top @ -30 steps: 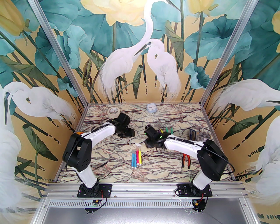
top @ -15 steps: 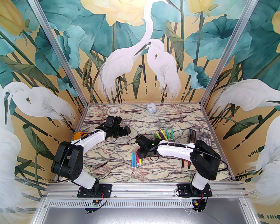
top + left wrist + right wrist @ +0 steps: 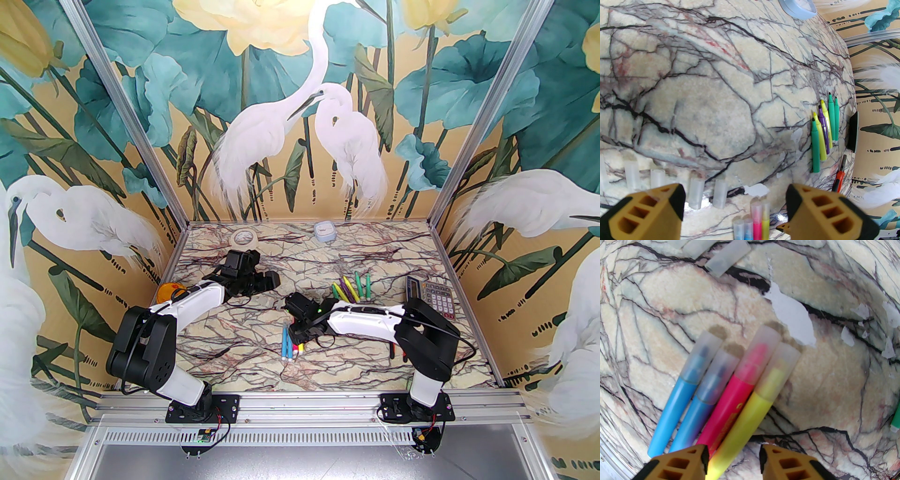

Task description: Open the pen caps

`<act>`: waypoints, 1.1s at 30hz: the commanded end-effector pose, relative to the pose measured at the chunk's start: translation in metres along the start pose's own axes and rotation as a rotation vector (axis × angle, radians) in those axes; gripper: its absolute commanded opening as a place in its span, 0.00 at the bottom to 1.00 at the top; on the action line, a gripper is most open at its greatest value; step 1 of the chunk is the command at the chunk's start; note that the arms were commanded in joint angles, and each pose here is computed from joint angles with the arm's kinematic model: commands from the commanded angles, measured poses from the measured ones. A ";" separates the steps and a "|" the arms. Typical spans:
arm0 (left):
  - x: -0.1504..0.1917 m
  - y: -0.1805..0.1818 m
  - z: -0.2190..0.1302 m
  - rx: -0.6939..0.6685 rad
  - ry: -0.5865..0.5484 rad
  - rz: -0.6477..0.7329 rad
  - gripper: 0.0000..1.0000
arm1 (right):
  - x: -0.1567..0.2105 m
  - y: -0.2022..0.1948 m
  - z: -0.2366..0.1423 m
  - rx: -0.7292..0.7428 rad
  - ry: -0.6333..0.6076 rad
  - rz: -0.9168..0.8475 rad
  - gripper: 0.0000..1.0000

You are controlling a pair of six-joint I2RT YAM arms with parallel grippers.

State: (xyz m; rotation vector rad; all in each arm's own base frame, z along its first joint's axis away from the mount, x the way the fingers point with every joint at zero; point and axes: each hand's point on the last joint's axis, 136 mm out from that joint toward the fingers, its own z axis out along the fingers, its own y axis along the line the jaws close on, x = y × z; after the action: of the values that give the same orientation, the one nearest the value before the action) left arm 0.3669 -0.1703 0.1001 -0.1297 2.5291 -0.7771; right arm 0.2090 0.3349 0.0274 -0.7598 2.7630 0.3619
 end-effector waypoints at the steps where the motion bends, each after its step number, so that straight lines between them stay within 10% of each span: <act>1: -0.002 -0.005 -0.005 0.045 -0.016 -0.007 0.75 | 0.000 0.002 0.002 0.010 0.012 0.020 0.43; 33: -0.003 -0.001 -0.017 0.062 -0.041 -0.031 0.75 | 0.012 -0.025 0.017 0.158 0.043 0.034 0.34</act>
State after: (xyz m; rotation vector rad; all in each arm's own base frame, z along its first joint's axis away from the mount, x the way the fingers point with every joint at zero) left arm 0.3628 -0.1648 0.1076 -0.1638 2.4908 -0.8382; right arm 0.2153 0.3115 0.0122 -0.6992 2.7975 0.1608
